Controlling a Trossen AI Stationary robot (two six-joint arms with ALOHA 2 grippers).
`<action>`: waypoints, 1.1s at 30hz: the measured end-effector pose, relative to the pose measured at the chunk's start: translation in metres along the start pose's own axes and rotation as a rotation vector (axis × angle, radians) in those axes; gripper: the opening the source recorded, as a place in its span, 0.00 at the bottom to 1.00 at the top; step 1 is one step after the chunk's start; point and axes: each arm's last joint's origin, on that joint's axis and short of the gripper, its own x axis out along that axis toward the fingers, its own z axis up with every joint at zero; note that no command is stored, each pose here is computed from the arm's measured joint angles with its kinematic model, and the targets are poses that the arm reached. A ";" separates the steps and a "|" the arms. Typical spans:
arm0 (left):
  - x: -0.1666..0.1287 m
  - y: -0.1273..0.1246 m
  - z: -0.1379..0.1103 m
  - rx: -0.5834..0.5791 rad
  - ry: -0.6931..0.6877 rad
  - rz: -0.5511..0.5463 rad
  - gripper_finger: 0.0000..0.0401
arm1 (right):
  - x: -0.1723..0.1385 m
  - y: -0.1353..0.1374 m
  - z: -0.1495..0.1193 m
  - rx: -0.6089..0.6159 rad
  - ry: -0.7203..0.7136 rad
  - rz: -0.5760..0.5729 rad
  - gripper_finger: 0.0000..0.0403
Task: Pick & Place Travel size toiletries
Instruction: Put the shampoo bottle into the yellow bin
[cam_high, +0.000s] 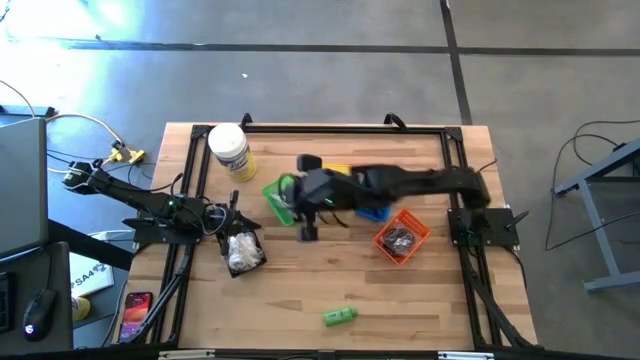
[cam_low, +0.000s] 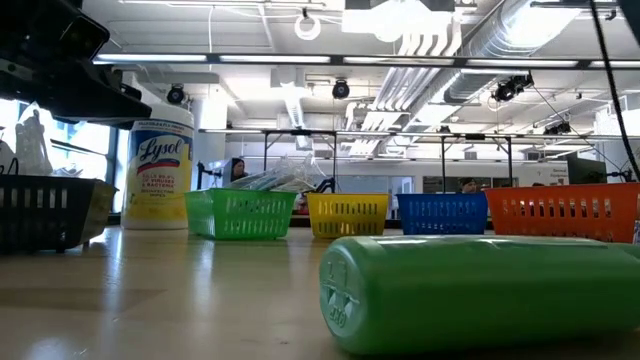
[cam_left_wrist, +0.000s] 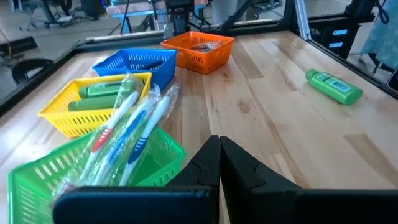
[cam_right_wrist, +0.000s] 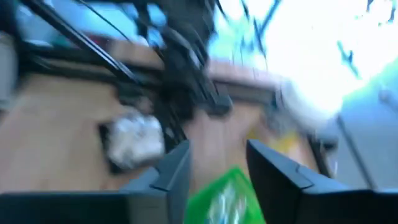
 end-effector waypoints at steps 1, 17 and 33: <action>0.000 0.000 0.000 -0.009 0.001 0.000 0.00 | -0.011 0.006 0.006 -0.022 -0.041 0.013 0.34; 0.000 0.000 0.000 -0.052 -0.001 0.000 0.00 | -0.155 0.047 0.006 -0.030 -0.415 0.146 0.01; 0.000 0.000 0.002 -0.053 -0.021 0.008 0.00 | -0.146 0.042 -0.190 0.213 -0.572 0.171 0.01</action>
